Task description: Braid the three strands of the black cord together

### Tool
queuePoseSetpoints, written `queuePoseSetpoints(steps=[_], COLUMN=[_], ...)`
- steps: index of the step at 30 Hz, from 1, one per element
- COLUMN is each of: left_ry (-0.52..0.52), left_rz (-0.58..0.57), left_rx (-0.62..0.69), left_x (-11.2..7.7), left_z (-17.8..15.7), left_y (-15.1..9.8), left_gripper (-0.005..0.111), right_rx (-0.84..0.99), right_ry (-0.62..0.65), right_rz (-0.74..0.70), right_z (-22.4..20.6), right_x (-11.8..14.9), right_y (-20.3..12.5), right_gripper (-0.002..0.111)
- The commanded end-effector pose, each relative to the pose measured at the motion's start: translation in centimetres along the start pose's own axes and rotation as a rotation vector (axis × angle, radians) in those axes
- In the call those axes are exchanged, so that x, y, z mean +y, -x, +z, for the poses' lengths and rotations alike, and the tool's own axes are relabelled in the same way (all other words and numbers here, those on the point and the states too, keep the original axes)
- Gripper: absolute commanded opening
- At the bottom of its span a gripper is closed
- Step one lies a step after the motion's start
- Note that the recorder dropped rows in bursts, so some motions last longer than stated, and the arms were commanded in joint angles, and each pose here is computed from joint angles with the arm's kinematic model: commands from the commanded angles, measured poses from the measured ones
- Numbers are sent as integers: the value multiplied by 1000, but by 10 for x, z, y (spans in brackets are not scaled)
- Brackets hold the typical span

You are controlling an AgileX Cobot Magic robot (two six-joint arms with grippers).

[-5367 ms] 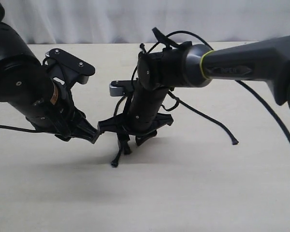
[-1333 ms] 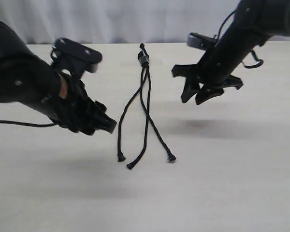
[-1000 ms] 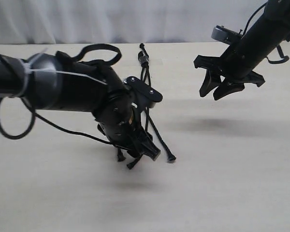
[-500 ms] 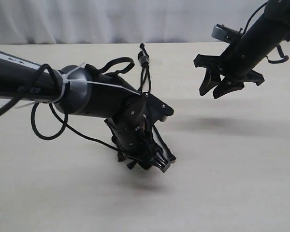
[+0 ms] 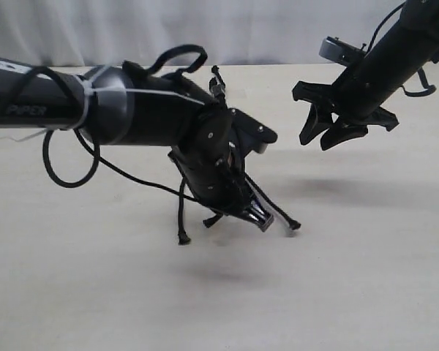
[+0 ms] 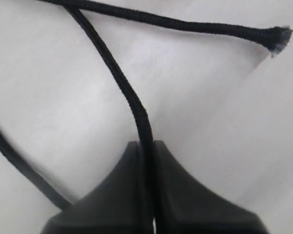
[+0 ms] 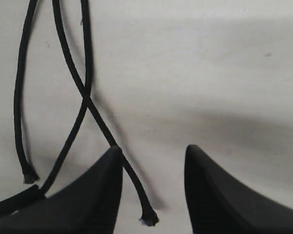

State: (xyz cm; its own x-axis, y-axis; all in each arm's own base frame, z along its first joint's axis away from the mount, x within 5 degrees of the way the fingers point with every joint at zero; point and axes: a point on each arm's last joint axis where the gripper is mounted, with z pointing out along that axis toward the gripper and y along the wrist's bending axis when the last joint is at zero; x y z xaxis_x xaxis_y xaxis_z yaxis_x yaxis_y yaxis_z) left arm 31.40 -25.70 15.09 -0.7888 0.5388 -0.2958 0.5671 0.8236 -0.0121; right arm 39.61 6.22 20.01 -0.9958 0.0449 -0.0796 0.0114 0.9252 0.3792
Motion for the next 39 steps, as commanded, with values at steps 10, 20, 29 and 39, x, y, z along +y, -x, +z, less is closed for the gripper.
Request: queuePoseSetpoints(steps=[10, 20, 29, 39], left_ry=[179, 178, 71, -46], left_rz=[-33, -145, -226, -305], left_rx=[86, 126, 231, 191], left_x=[51, 85, 75, 63], left_z=[-25, -17, 34, 43], left_y=[-3, -9, -29, -25], left_gripper=[0, 0, 0, 0], right_rx=[29, 58, 96, 94], right_ry=[6, 13, 22, 101], right_rz=[-5, -9, -7, -35], right_z=[-4, -4, -4, 17], right_x=[0, 2, 3, 25], right_y=[-4, -7, -10, -22], right_gripper=[39, 39, 39, 39])
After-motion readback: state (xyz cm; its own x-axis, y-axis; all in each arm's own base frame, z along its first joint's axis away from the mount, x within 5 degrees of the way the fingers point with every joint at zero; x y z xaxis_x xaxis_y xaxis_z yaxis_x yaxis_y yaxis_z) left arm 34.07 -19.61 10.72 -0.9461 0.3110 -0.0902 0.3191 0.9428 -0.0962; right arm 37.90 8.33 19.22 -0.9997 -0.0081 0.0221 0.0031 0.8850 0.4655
